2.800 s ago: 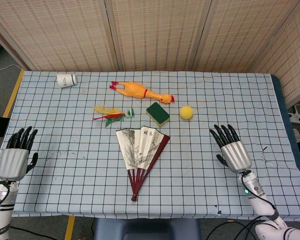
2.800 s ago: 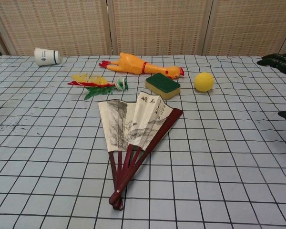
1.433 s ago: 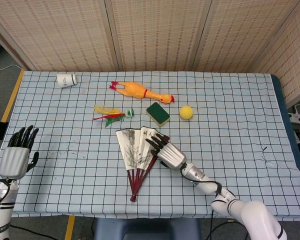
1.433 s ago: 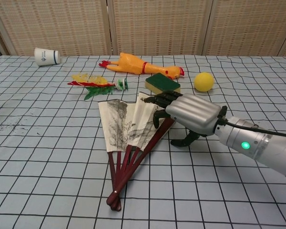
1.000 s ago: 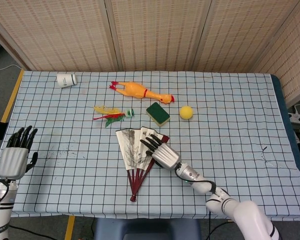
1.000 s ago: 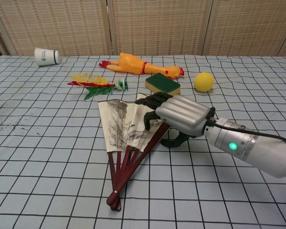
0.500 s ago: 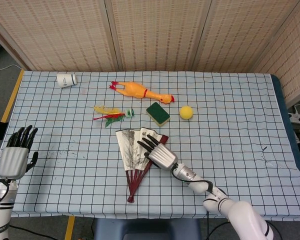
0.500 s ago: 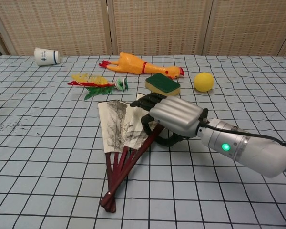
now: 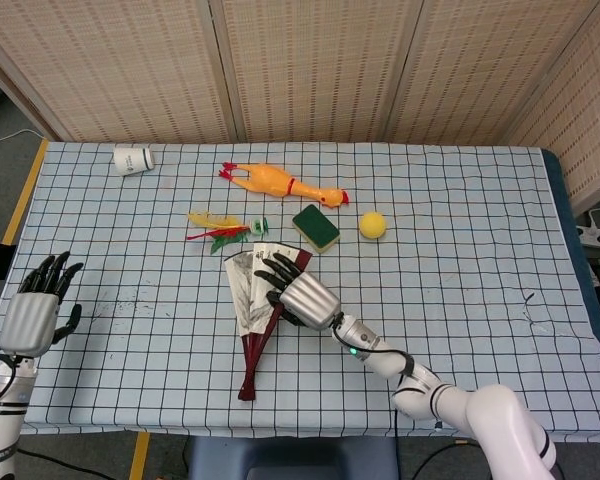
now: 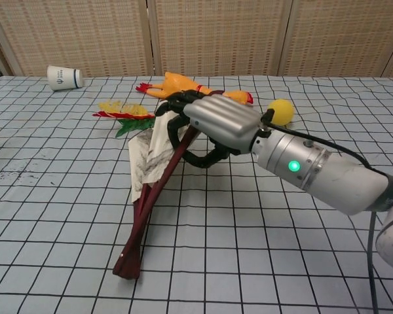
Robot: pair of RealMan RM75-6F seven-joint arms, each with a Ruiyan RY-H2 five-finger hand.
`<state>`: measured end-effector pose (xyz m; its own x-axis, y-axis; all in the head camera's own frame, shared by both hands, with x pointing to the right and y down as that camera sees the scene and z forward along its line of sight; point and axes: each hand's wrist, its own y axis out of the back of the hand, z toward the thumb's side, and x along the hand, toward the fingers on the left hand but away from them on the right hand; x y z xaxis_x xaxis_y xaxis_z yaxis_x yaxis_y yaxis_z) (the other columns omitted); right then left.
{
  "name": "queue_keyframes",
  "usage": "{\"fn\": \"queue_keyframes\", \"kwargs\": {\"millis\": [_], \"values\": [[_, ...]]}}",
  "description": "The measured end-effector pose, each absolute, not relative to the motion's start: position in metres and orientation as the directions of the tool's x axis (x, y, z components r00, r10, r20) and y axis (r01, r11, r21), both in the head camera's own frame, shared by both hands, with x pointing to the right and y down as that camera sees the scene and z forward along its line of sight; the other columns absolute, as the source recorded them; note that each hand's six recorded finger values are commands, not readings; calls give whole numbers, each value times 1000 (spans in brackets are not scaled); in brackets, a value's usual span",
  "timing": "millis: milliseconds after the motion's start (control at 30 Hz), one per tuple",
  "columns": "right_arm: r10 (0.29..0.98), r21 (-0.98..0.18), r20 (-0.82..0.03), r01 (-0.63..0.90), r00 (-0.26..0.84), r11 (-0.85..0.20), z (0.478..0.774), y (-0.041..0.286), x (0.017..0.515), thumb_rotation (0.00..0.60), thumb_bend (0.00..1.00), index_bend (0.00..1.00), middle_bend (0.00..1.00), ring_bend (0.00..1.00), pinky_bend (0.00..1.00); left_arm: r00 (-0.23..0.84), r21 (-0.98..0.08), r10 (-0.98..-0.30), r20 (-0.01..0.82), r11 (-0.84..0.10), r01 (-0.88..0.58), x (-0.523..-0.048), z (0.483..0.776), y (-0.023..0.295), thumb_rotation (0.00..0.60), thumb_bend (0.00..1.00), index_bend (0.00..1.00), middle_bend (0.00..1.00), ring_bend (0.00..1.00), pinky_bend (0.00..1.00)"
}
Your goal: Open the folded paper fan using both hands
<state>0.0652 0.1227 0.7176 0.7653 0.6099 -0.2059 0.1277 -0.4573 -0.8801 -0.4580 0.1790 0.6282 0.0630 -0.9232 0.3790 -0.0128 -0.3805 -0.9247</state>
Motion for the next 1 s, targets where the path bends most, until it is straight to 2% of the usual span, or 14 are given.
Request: {"fn": "queue_keyframes", "kwargs": {"millis": [133, 267, 433, 567, 733, 900, 1000], "values": [[643, -828, -199, 224, 739, -514, 707, 109, 53, 600, 515, 790, 168, 0, 32, 65, -911, -916, 396, -401, -99, -462, 632, 177, 600, 578, 258, 5, 8, 181], [674, -733, -232, 330, 701, -595, 704, 94, 43, 600, 515, 803, 179, 0, 35, 61, -886, -905, 422, -425, -186, -470, 638, 174, 600, 577, 303, 13, 8, 181], [689, -649, -250, 411, 680, -641, 702, 81, 32, 600, 515, 822, 183, 0, 40, 49, -867, -896, 441, -439, -233, -478, 643, 171, 600, 542, 356, 24, 3, 182], [711, -615, -252, 459, 657, -642, 701, 65, 22, 600, 514, 825, 183, 0, 42, 62, -831, -886, 459, -453, -323, -478, 652, 168, 600, 479, 315, 1, 0, 177], [739, -501, -260, 567, 622, -654, 696, 42, 8, 600, 515, 827, 183, 0, 42, 78, -810, -880, 468, -463, -359, -484, 664, 163, 600, 474, 286, 0, 0, 163], [752, -462, -239, 609, 614, -644, 686, 33, -3, 600, 515, 827, 183, 0, 42, 92, -793, -871, 483, -479, -375, -481, 674, 159, 600, 471, 158, 0, 0, 153], [749, -445, -238, 616, 618, -650, 684, 32, -11, 600, 514, 827, 183, 0, 42, 119, -774, -869, 480, -484, -409, -466, 680, 157, 600, 463, 120, 0, 0, 149]]}}
